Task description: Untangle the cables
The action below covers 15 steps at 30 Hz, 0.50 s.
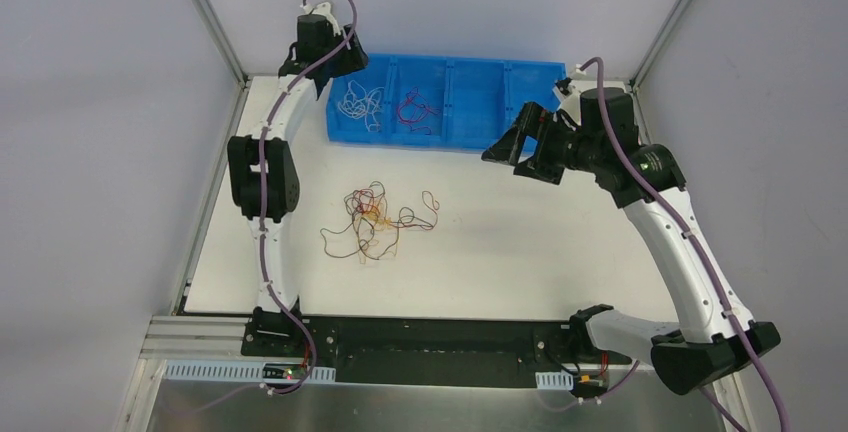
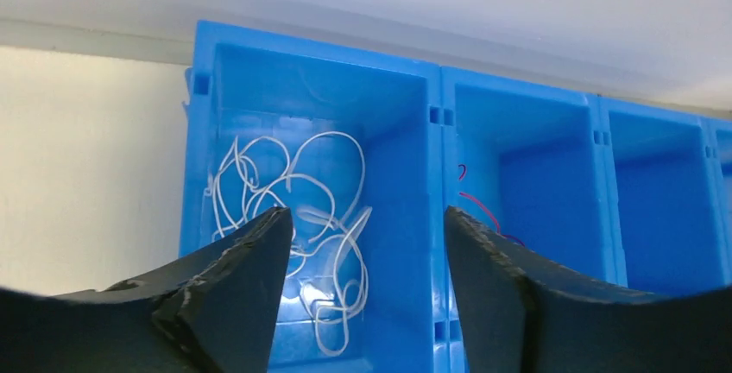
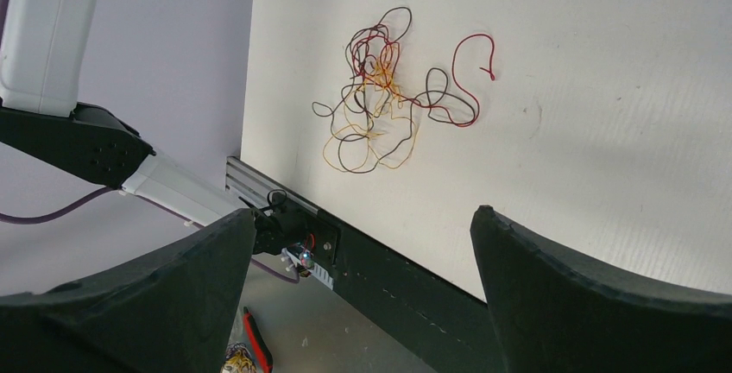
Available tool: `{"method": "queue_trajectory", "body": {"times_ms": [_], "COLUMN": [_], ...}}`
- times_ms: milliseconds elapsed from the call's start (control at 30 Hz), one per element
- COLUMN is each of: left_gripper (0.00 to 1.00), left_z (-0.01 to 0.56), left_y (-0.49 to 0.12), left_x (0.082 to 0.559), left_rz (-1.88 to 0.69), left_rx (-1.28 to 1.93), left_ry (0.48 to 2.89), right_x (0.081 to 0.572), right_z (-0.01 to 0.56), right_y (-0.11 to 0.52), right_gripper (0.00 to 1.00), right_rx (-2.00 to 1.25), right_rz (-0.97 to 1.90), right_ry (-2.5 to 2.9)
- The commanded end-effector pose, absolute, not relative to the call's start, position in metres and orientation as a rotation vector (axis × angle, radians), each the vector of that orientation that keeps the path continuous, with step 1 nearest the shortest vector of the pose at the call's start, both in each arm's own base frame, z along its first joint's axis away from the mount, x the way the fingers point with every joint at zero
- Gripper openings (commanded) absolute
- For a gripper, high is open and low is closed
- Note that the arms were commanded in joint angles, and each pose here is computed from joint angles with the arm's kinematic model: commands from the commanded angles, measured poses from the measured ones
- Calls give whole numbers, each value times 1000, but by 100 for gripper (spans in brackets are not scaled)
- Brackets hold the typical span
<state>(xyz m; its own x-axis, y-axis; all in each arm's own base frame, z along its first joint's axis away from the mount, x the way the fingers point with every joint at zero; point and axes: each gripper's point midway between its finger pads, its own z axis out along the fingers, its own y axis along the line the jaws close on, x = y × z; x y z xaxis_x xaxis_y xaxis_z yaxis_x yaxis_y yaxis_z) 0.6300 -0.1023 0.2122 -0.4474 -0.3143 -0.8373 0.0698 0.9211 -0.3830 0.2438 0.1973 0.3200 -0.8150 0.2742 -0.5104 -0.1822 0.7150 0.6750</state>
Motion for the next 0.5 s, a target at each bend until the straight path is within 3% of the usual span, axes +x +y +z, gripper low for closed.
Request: {"method": "queue_trajectory", "body": {"times_ms": [0,67,233,267,300,467], "left_gripper": [71,79,84,95,98,99], "left_z": [276,290,303,297,294,250], "left_y": [-92,-91,-102,-106,-111,-139], "left_x": [615,600,530,513,496,400], "left_rz": [-401,-406,-522,-565,-610,-782], "left_rx": [-189,-196,-234,-244,-252,-249], "left_ry": [1907,1914,2027,2058,2083,2237], "right_x": [243,240,228,225,222,204], "right_z": [340,341,317,309,300,259], "right_y": [200,197,187,185,183,189], "right_gripper": [99,99,99,99,99,97], "right_rx": [39,60,141,158,179,217], "right_rz": [1037,1029,982,969,957,932], "right_ry": [2259,2260,2337,2362,2385,2485]}}
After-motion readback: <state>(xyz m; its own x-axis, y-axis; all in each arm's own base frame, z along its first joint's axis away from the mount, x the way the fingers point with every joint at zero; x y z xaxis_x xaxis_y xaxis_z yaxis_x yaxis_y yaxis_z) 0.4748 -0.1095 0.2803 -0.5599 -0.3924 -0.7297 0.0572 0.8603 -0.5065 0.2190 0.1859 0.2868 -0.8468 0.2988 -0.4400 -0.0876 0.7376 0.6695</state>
